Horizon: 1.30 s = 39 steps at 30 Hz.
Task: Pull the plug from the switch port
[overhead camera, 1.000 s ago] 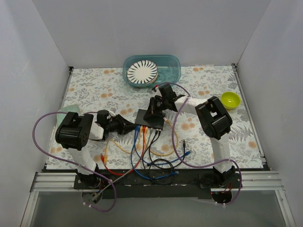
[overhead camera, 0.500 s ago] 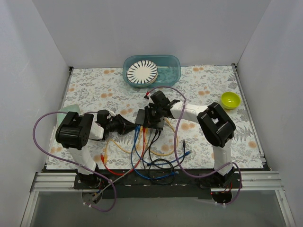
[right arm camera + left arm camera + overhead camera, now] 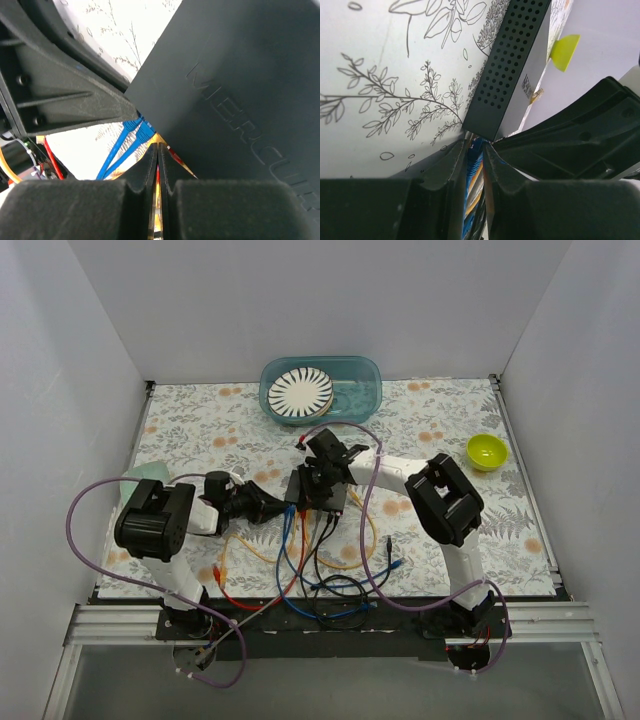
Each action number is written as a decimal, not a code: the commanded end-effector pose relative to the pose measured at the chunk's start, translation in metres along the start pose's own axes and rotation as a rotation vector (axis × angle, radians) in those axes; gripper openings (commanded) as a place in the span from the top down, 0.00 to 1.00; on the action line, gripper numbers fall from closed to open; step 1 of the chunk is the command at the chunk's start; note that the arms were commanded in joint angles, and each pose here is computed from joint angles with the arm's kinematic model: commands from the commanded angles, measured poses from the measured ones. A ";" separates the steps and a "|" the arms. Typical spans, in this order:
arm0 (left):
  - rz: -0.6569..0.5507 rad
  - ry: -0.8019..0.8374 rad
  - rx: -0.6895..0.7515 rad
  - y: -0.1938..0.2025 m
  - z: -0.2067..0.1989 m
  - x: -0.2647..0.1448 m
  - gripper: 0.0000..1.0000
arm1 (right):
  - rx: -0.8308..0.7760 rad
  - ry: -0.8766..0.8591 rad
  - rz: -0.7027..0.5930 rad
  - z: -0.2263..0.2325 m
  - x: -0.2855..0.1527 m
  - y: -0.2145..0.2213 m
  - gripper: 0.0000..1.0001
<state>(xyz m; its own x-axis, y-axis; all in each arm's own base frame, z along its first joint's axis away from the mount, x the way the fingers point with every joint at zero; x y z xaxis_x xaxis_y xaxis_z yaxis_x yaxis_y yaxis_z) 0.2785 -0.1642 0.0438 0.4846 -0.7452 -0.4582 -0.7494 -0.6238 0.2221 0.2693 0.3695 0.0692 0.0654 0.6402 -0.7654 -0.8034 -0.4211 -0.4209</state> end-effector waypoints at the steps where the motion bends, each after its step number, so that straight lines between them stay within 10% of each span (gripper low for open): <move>1: 0.001 -0.079 -0.006 0.012 0.017 -0.011 1.00 | 0.018 0.122 -0.014 -0.032 0.011 -0.008 0.93; 13: -0.011 -0.095 -0.012 0.020 0.021 -0.022 1.00 | 0.024 0.132 -0.047 -0.037 0.005 -0.010 0.93; 21: -0.320 -0.149 0.020 -0.031 -0.028 -0.058 1.00 | -0.021 0.107 -0.149 -0.017 -0.030 -0.024 0.93; 25: -0.378 -0.205 0.019 -0.052 -0.039 -0.062 0.72 | -0.036 0.109 -0.176 -0.013 -0.038 -0.029 0.88; 31: -0.471 -0.276 -0.068 -0.072 -0.024 -0.079 0.69 | -0.038 0.127 -0.188 -0.015 -0.044 -0.040 0.84; 39: -0.249 0.068 0.010 -0.043 -0.072 -0.067 0.60 | 0.071 0.121 -0.248 -0.045 -0.041 -0.072 0.84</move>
<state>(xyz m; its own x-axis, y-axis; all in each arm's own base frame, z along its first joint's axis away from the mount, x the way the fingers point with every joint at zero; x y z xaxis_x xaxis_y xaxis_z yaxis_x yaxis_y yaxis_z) 0.3083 -0.0747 0.0893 0.6549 -0.3841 -0.6508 -0.4701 -0.8814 0.0471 0.3147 0.3408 0.0919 0.2701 0.6076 -0.7469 -0.7946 -0.2974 -0.5293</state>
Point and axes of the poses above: each gripper's point midway between its finger pads, its own x axis out along the fingers, its own z axis along the line the jaws close on, y = z × x, the point moved 4 cm from there along -x, back along the fingers, and after that the axes turned 13 degrees about -x, right-handed, at the moved point
